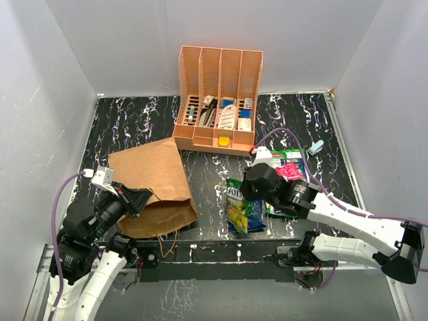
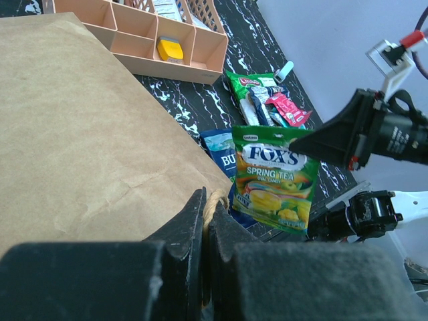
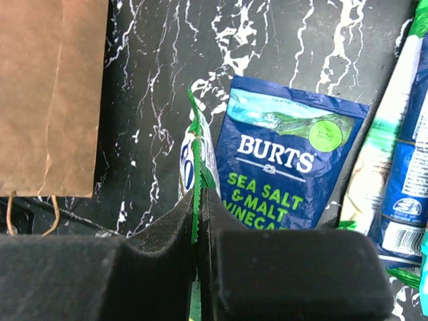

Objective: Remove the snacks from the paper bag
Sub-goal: Place the snack at the center of the board.

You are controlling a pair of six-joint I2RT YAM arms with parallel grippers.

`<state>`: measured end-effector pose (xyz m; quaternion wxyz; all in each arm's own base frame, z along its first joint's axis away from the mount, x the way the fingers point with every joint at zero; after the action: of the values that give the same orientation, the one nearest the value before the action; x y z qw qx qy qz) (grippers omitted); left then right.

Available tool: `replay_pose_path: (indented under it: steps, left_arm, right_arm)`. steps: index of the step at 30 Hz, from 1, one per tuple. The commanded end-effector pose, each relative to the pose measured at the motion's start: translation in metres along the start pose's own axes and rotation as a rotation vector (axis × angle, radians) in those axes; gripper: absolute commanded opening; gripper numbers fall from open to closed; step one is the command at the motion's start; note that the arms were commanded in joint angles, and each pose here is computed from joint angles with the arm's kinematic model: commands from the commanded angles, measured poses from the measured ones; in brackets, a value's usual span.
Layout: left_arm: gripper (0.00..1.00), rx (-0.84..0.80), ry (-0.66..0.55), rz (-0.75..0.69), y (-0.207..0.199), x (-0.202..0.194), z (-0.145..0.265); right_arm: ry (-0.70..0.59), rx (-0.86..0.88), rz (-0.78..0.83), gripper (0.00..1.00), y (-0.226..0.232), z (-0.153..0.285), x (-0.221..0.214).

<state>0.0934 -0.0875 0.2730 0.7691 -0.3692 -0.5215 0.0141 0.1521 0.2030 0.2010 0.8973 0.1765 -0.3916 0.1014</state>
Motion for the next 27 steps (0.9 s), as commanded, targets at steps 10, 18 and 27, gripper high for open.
replay_pose_path:
  steps: [10, 18, 27]
  left_arm:
    - [0.00, -0.017, 0.002, -0.006, -0.002, 0.001, -0.003]
    - [0.00, -0.018, 0.001, -0.006, -0.002, 0.001, -0.003]
    - [0.00, -0.021, -0.004, -0.009, -0.002, 0.002, -0.003]
  right_arm:
    - [0.126, -0.019, 0.022, 0.07, -0.045, -0.045, 0.016]
    - [0.188, 0.005, 0.029, 0.07, -0.067, -0.063, 0.019]
    - [0.254, 0.052, 0.099, 0.08, -0.079, -0.091, 0.018]
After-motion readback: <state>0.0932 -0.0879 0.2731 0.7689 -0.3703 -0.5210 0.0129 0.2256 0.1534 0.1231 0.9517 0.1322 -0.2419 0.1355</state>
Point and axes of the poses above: each gripper's point midway between its finger pads, its own z axis back along the fingers, its own y axis along the line the jaws close on, x = y × z, the point moved 5 cm from there along z, back along the fingers, and after that the axes turned 4 degrees about z, right-handed, at the moved point
